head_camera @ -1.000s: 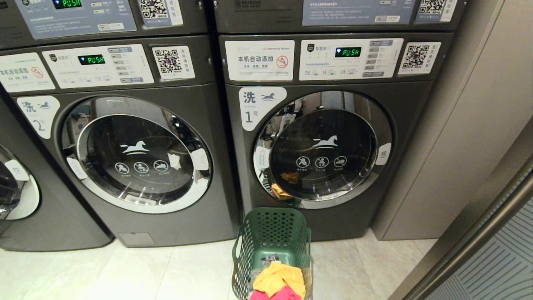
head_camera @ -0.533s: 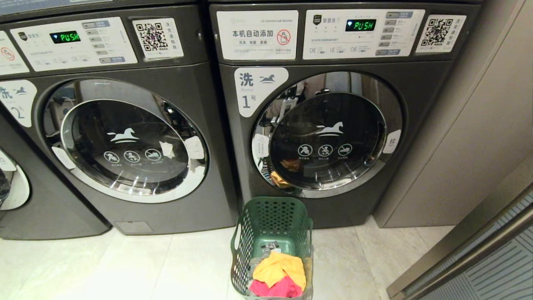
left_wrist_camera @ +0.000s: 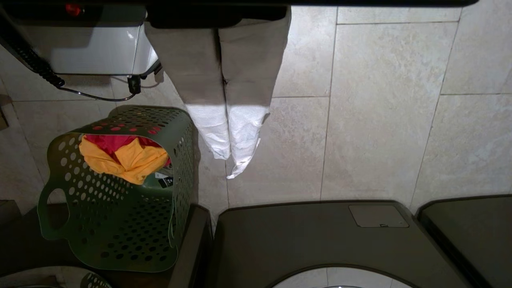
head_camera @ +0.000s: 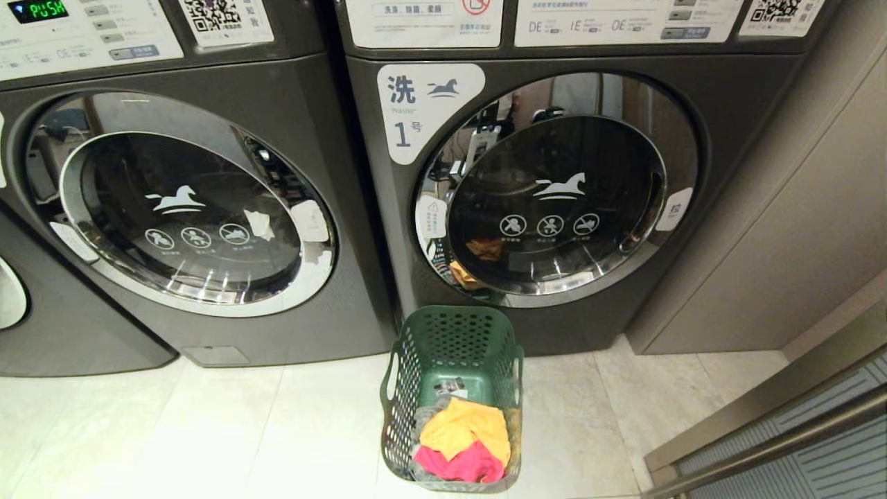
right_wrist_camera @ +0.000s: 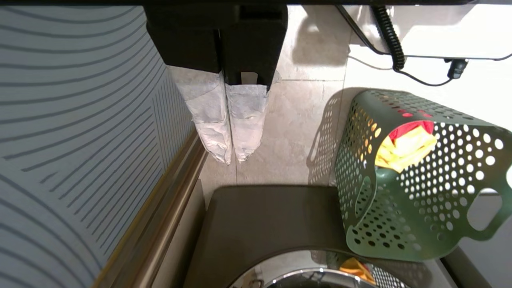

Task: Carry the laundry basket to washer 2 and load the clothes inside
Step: Open the lid of the washing machine

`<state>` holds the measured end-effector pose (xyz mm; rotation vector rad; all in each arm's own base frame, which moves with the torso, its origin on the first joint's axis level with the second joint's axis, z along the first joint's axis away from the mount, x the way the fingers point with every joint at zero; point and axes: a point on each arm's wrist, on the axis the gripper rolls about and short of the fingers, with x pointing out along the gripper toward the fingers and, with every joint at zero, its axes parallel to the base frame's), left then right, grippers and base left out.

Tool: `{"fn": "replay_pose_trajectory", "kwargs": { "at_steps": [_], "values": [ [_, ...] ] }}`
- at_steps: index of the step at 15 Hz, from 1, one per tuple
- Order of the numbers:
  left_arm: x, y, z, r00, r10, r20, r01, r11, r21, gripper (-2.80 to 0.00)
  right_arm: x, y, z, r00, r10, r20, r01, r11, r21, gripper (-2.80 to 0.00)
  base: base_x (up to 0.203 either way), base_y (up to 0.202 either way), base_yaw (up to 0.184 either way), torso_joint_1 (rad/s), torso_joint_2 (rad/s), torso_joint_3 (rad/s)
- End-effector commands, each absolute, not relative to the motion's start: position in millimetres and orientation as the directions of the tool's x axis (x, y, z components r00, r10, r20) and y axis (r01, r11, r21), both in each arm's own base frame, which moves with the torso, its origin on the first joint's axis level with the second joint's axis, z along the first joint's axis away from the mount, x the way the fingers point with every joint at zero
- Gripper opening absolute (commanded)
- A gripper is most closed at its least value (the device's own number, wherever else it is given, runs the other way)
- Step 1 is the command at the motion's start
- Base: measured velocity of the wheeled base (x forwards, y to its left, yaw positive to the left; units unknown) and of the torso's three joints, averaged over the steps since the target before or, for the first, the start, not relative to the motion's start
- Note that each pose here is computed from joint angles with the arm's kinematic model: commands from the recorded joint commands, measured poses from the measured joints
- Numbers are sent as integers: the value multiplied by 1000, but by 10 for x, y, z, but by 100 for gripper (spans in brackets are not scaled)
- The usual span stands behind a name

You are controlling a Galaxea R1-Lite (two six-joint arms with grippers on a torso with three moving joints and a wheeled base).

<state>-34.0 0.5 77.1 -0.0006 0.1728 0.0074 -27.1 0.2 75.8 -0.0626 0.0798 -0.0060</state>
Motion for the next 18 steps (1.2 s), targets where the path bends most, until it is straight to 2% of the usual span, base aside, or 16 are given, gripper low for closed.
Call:
{"fn": "replay_pose_trajectory", "kwargs": {
  "at_steps": [1, 8, 15, 18],
  "values": [
    [-340, 5, 769, 985, 8, -174, -8, 1000, -1, -280, -270, 2, 756, 997, -8, -82, 3, 998, -63, -280, 0, 0, 0, 7, 6, -194],
    [-340, 5, 769, 985, 8, -174, -8, 1000, -1, -280, -271, 2, 756, 997, -8, -81, 3, 998, -63, -280, 0, 0, 0, 4, 3, -200],
    [-341, 5, 776, 985, 8, -170, -7, 1000, 5, -280, -271, 2, 759, 997, -8, -80, 2, 998, -66, -280, 0, 0, 0, 1, 1, -30],
    [-484, 4, 1200, 1000, 0, -27, 0, 1000, -2, -280, -271, 2, 756, 997, -8, -81, 2, 998, -66, -280, 0, 0, 0, 0, 0, 0]
  ]
}}
